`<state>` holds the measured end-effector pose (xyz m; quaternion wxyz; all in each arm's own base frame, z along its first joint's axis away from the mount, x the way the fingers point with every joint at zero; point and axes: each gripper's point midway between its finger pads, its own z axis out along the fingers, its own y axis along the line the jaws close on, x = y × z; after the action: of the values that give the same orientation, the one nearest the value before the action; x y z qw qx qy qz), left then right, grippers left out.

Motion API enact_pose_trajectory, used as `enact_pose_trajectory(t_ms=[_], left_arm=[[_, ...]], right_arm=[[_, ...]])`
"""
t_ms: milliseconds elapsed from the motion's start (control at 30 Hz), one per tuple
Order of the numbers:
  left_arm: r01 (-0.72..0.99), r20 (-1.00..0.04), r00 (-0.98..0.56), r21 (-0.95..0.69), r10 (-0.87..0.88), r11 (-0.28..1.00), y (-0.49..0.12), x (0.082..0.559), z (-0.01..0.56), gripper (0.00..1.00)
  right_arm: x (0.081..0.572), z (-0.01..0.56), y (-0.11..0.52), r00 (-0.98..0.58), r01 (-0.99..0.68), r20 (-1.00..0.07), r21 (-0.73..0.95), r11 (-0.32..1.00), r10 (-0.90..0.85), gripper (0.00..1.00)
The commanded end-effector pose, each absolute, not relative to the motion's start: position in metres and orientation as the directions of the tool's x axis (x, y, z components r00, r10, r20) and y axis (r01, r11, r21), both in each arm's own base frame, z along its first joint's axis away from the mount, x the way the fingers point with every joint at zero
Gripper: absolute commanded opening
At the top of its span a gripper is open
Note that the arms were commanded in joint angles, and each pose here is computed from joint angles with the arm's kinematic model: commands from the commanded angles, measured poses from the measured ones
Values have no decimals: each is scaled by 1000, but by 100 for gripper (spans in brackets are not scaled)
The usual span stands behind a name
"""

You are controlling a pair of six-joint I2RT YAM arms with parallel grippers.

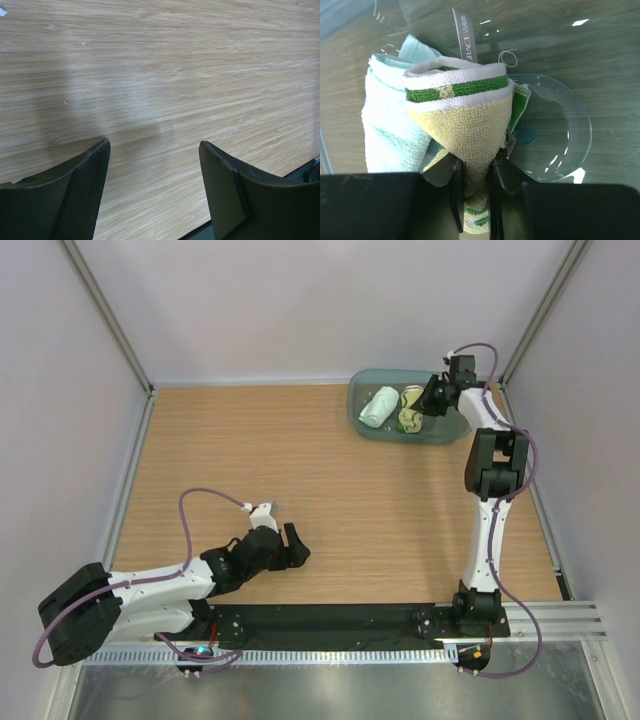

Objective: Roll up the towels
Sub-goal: Place the rolled towel into the container

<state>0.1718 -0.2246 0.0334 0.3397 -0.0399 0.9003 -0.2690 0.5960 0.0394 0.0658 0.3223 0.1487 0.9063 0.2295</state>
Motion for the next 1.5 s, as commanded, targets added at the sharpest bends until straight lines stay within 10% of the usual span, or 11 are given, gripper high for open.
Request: enact_pose_trajectory(t_ms=[0,433,900,1467], left_arm=[[112,-569,-797,-468,-202,877,-217,164,20,73],[104,-562,-801,-473,-208,875,-217,165,18,72],[101,-556,-804,-478,-212,872,-216,166,17,72],[97,-552,-805,-484,-218,870,-215,166,17,72]], right_arm=[[579,41,38,-808,163,-495,333,929,319,3],[584,18,99,-848,134,-475,234,963,233,7],[571,21,79,-856,184,-475,91,979,205,59],[571,93,99,-817,118,-533,219,969,220,70]])
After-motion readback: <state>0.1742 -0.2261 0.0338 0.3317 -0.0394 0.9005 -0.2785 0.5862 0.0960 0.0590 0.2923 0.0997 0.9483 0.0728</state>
